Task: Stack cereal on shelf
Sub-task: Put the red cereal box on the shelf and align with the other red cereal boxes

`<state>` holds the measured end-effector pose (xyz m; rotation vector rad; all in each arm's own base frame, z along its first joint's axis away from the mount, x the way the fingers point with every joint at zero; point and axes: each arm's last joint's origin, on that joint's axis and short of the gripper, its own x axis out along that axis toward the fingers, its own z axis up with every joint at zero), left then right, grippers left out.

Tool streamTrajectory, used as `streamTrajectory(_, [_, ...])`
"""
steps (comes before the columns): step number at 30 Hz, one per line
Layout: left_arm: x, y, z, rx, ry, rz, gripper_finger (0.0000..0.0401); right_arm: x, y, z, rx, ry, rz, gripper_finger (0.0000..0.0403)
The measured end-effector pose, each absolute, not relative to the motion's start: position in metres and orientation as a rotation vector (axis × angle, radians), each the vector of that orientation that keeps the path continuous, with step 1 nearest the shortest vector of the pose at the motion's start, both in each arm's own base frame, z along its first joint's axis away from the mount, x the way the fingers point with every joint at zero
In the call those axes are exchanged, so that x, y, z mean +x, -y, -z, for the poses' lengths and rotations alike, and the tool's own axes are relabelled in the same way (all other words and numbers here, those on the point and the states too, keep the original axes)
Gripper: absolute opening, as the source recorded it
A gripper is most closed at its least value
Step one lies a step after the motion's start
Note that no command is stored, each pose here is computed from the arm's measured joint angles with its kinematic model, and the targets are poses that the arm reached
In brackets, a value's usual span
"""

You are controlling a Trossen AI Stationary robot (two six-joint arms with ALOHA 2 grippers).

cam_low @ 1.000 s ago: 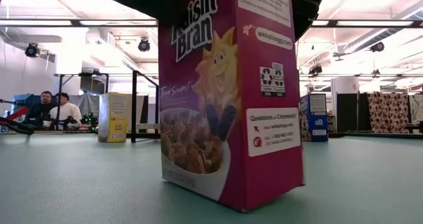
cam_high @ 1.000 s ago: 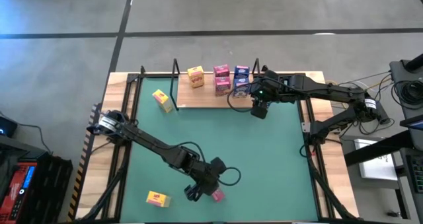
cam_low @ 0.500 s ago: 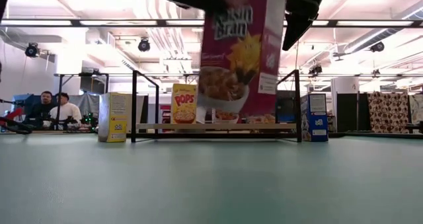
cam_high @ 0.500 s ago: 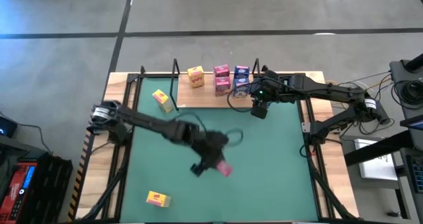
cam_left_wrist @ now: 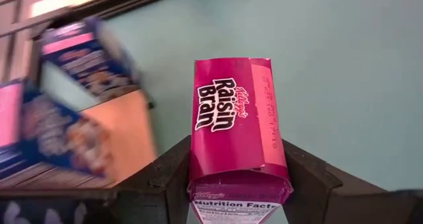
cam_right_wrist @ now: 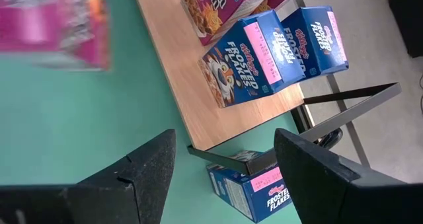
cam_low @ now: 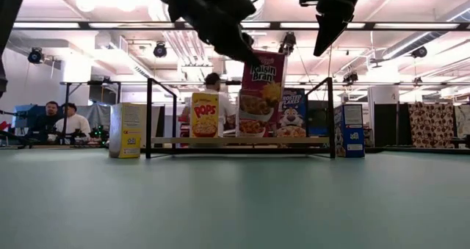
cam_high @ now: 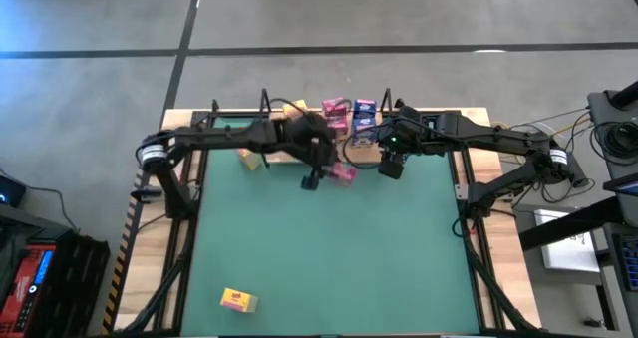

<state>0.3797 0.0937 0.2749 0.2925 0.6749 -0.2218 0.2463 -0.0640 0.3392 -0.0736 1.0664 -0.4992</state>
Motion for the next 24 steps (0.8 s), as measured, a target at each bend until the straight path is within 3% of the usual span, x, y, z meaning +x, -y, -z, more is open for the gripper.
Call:
streamTrajectory(11, [0.368,-0.143,-0.273,0.201,-0.637,0.051,0.0164,0.246,0.064,-0.339,-0.075,-1.067,0.498,0.0244])
streamTrajectory(24, [0.36,-0.154,-0.235,0.178,-0.576,-0.057,0.0164,0.246,0.064,-0.339,-0.075,-1.067,0.498,0.0244])
